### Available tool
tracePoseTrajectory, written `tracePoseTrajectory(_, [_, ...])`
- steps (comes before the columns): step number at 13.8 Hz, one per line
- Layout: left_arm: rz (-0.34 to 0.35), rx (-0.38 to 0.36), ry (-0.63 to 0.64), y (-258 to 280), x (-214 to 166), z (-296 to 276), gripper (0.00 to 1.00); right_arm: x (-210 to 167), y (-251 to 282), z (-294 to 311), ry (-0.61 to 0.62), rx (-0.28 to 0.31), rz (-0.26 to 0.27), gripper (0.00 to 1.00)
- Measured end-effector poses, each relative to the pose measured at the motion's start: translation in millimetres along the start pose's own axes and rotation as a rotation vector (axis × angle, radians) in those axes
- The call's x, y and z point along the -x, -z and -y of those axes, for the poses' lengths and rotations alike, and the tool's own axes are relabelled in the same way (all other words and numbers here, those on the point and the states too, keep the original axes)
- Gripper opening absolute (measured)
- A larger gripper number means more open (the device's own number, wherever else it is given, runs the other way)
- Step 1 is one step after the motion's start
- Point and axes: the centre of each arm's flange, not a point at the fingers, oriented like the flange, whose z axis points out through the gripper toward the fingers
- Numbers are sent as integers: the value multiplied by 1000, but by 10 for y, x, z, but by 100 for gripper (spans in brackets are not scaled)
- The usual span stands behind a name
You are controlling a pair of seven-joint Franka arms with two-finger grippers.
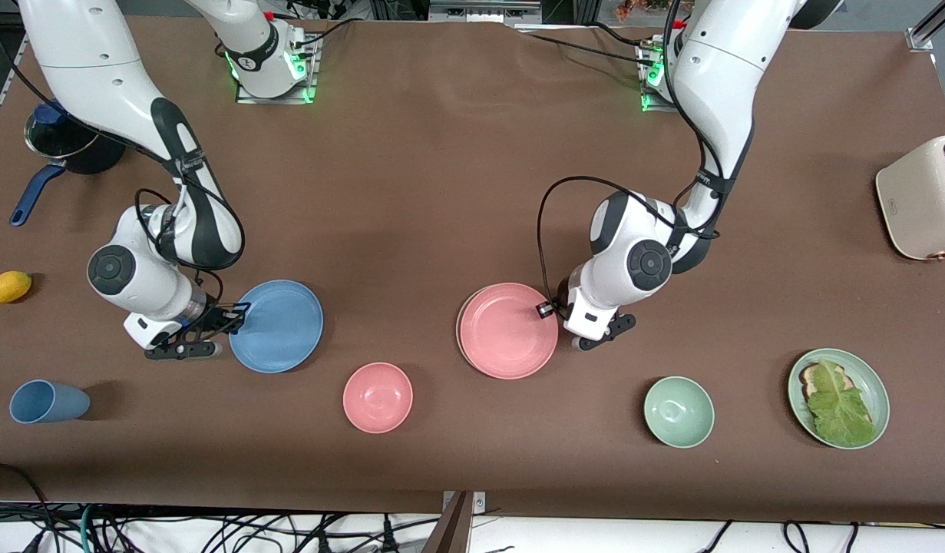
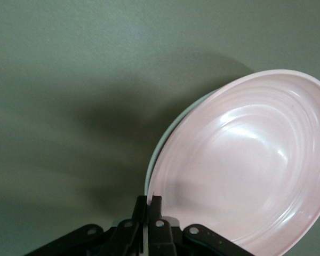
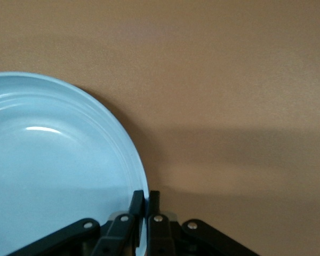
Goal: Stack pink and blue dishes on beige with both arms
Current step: 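Lower the pink plate onto the beige plate and open the left gripper, then carry the blue plate over the pink plate while the left gripper withdraws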
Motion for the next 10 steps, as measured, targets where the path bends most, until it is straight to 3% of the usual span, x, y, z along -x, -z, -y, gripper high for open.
tracePoseTrajectory(5, [-3,1,10,-40,30,-51,8,0,0,-1,0,-1,0,6])
tracePoseTrajectory(6, [-4,1,11,-38,20,-49,14,-1,2,0,1,-1,0,6])
tracePoseTrajectory(10, [-8,4,12,-26,5,-54,52,-82,192,122,19,-18,27,6])
